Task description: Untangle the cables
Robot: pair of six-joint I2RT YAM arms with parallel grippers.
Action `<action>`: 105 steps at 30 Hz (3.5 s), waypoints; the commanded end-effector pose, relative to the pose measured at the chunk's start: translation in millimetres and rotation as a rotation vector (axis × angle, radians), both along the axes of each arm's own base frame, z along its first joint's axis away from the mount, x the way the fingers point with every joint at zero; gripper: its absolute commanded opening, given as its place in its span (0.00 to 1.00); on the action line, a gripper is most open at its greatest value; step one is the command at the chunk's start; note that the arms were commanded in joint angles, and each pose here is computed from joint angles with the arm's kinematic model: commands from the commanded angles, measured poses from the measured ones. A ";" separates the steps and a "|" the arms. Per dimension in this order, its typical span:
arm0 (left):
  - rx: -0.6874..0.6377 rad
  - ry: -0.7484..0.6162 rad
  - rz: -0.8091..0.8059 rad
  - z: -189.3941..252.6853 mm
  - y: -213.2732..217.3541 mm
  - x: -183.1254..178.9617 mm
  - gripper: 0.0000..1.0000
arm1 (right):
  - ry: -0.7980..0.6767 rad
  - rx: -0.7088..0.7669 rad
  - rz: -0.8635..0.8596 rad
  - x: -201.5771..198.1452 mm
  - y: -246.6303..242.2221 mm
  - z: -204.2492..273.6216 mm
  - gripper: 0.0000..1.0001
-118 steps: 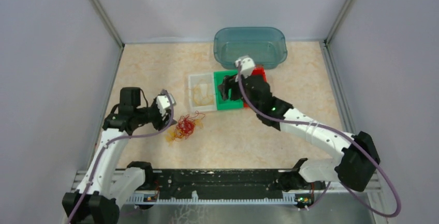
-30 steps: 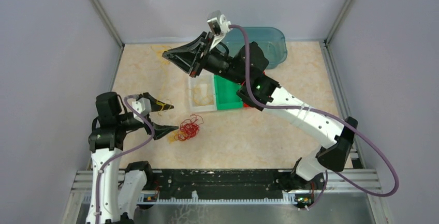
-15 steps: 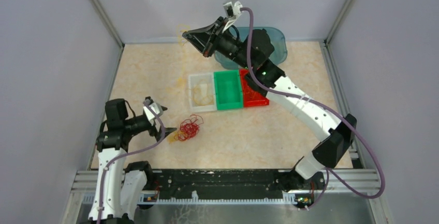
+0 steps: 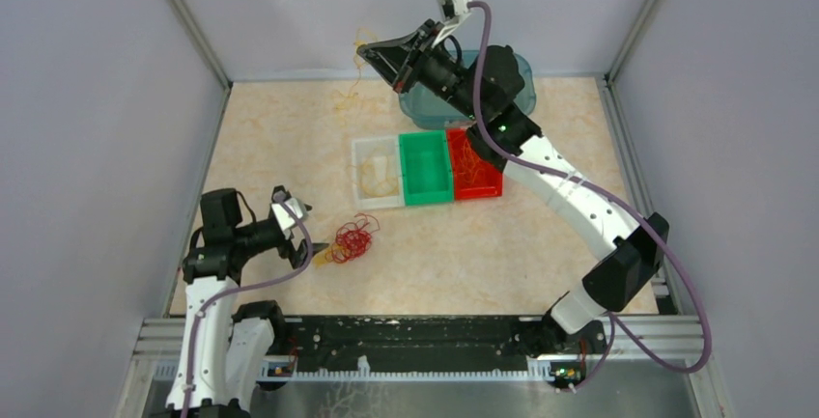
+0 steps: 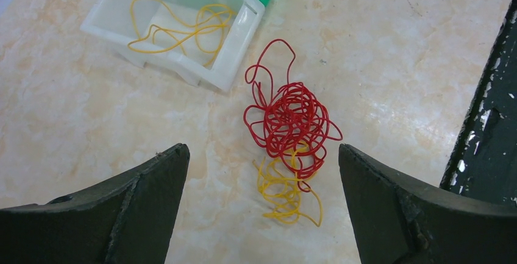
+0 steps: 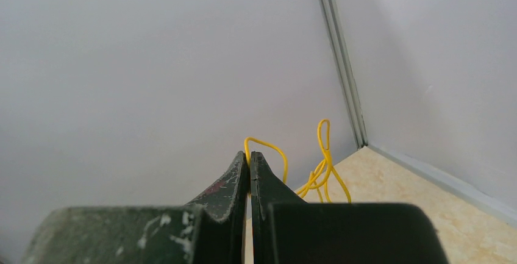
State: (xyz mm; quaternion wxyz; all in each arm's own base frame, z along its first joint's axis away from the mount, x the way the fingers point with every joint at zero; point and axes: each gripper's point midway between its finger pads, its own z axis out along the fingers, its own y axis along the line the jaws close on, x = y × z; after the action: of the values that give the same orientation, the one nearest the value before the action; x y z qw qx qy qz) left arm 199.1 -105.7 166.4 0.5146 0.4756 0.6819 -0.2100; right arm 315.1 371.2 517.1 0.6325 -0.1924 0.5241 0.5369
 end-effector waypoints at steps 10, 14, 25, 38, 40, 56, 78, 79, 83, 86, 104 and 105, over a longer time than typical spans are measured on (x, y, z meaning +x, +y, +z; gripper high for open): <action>-0.018 0.001 -0.085 16.8 -9.7 -13.0 0.98 | 0.007 -0.159 -0.098 42.2 19.4 -60.4 0.00; -0.024 -0.017 -0.093 22.9 -11.2 -13.6 0.99 | 0.047 -0.238 -0.120 58.9 28.5 -101.2 0.00; -0.030 -0.032 -0.104 29.1 -12.8 -15.3 0.99 | 0.104 -0.396 -0.183 85.4 33.9 -177.4 0.00; -0.021 -0.038 -0.114 26.8 -12.8 -15.5 0.99 | 0.108 -0.424 -0.236 85.5 20.4 -188.6 0.00; -0.024 -0.042 -0.116 29.0 -13.1 -14.8 0.99 | 0.110 -0.433 -0.227 84.8 22.2 -190.2 0.00; -0.027 -0.049 -0.120 35.1 -13.4 -11.3 0.99 | 0.398 -0.572 -0.124 89.8 47.5 -333.4 0.00; -0.016 -0.042 -0.127 27.4 -12.8 -12.4 0.99 | 0.335 -0.649 -0.190 86.2 56.2 -317.7 0.49; -0.017 -0.036 -0.127 26.5 -12.6 -12.0 0.99 | 0.312 -0.638 -0.186 82.9 53.9 -303.6 0.52; -0.015 -0.006 -0.114 21.7 -10.9 -7.9 0.97 | 0.248 -0.583 -0.168 64.1 41.4 -256.9 0.62; 0.004 0.008 -0.096 15.6 -7.0 -2.9 0.96 | 0.229 -0.563 -0.150 47.8 30.3 -244.0 0.65; 0.007 0.113 0.125 5.1 34.9 54.2 0.91 | 0.035 -0.752 0.240 -125.5 90.3 -366.0 0.56; 0.004 0.115 0.134 5.5 37.9 56.7 0.92 | 0.030 -0.774 0.246 -126.9 95.3 -374.2 0.56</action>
State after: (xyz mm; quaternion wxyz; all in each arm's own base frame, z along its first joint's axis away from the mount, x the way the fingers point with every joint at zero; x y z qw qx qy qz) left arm 235.1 -79.6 152.8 0.4587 0.4276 0.7465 -0.2224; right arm 191.4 438.2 141.0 0.4076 -0.4355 0.7110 0.3724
